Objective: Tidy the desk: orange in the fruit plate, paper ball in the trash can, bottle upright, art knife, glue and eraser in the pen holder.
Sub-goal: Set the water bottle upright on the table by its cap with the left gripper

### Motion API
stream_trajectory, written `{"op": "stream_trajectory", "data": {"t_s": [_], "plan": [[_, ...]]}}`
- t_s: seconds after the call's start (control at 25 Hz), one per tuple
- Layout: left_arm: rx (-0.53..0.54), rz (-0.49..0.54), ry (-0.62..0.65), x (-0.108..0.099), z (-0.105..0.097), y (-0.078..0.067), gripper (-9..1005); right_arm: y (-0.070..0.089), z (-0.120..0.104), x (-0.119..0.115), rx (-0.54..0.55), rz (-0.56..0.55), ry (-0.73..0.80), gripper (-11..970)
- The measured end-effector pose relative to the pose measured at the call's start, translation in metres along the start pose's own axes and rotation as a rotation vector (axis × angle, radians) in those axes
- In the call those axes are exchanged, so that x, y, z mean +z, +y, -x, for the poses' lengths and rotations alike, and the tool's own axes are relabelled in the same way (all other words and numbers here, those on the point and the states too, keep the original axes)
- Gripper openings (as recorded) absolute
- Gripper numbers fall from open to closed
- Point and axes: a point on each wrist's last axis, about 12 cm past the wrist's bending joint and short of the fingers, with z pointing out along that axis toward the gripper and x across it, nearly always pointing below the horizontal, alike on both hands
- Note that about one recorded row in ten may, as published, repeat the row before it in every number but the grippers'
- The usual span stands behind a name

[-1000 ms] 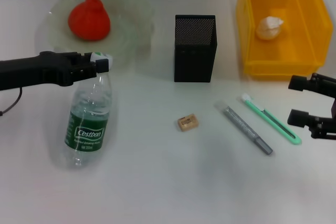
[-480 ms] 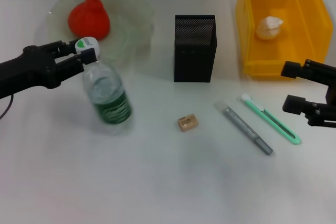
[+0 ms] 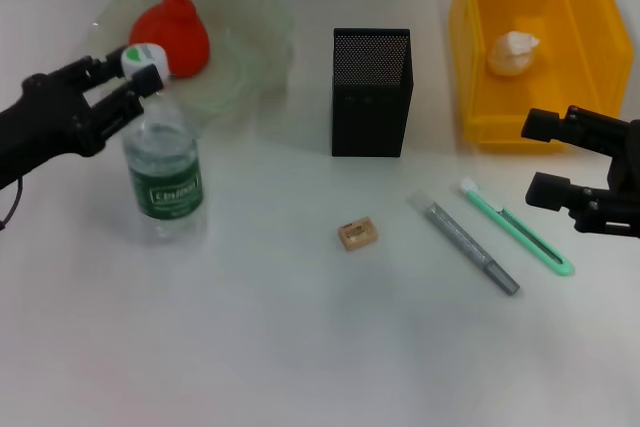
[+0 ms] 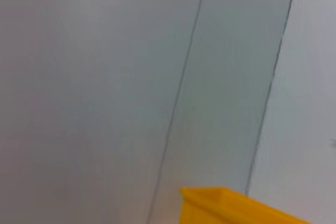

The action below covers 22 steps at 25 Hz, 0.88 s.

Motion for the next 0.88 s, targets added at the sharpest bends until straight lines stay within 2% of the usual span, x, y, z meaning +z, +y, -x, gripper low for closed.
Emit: {"op": "stream_trajectory", "data": {"t_s": [0.2,0.48,0.88], "plan": [[0.042,0.075,-0.099,-0.003,-0.007,-0.001,434,0.000,0.000,0.003,0.002,0.004,-0.017,846],[0.104,0.232,-0.158,-0.003,-0.029,-0.002,431,-0.003,0.001,0.009,0.006,0.016,-0.025,846],[0.117,0.263,-0.177,-0.003,-0.039,-0.010,488,-0.003,0.000,0.011,-0.002,0.014,-0.029,845]]}}
